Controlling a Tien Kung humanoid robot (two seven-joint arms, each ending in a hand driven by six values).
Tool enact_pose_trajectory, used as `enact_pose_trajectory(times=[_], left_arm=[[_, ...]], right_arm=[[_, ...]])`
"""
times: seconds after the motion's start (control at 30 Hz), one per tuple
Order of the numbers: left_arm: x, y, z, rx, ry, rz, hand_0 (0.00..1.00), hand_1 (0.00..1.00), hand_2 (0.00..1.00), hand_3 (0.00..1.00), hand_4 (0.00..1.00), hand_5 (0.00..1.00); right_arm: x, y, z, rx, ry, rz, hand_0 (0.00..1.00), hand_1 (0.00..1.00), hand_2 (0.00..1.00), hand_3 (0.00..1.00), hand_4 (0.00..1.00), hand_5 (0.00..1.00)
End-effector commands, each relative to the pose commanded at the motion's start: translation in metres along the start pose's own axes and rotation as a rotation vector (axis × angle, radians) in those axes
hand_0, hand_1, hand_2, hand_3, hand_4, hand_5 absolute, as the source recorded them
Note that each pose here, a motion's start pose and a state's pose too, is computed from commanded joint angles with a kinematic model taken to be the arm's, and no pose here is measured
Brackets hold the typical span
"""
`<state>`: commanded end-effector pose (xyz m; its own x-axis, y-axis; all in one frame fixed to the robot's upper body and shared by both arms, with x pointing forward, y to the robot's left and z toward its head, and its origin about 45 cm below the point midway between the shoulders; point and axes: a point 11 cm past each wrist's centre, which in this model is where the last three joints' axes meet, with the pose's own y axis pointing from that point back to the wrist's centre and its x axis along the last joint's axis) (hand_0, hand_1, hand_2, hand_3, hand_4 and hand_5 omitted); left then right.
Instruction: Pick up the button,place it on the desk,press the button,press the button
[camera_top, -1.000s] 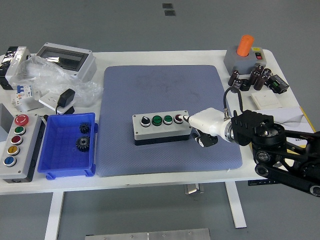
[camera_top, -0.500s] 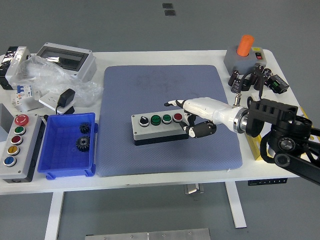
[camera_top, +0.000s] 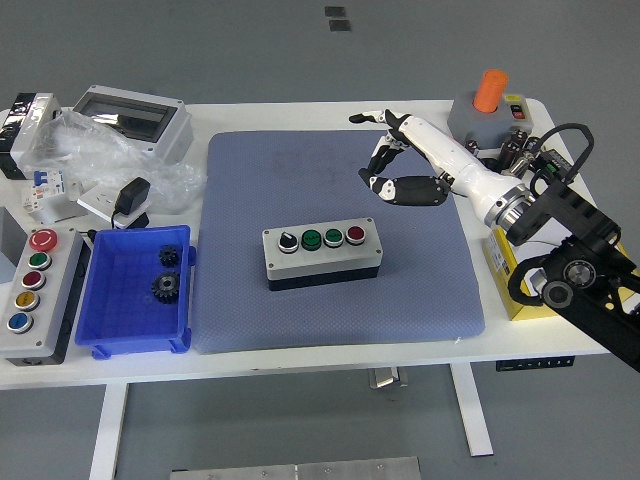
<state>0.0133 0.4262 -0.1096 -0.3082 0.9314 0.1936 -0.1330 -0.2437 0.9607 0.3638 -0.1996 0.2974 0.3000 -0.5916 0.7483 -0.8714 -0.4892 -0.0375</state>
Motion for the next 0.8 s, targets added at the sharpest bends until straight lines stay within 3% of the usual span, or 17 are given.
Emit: enact_pose_trajectory(times=[0.1,0.13,0.53,0.8], left_arm=[[0.0,0.0,0.0,0.001,0.0,-0.001,0.645,0.653,0.598,0.581,0.55,0.189],[0.0,0.0,0.0,0.0,0.0,-0.001,0.645,0.653,0.599,0.582,0.553,0.189],[-0.001,0.0,0.001,0.0,-0.001,-0.003,0.645,0.653,0.599,0.582,0.556,0.189],[-0.001,0.0,0.0,0.006,-0.001,-0.003,0.645,0.653,0.599,0.582,0.56,0.187]], right_arm=[[-0.006,0.001,0.0,-0.001,0.038,0.017,0.811,0.798,0.873,0.96,0.974,0.464],[-0.01,0.001,-0.001,-0.006,0.062,0.012,0.971,0.956,0.998,0.998,0.998,0.624],[-0.037,-0.001,-0.009,-0.017,0.283,-0.069,0.998,0.998,0.998,0.998,0.998,0.644],[-0.041,-0.004,-0.016,0.001,0.329,-0.081,0.998,0.998,0.998,0.998,0.998,0.625]])
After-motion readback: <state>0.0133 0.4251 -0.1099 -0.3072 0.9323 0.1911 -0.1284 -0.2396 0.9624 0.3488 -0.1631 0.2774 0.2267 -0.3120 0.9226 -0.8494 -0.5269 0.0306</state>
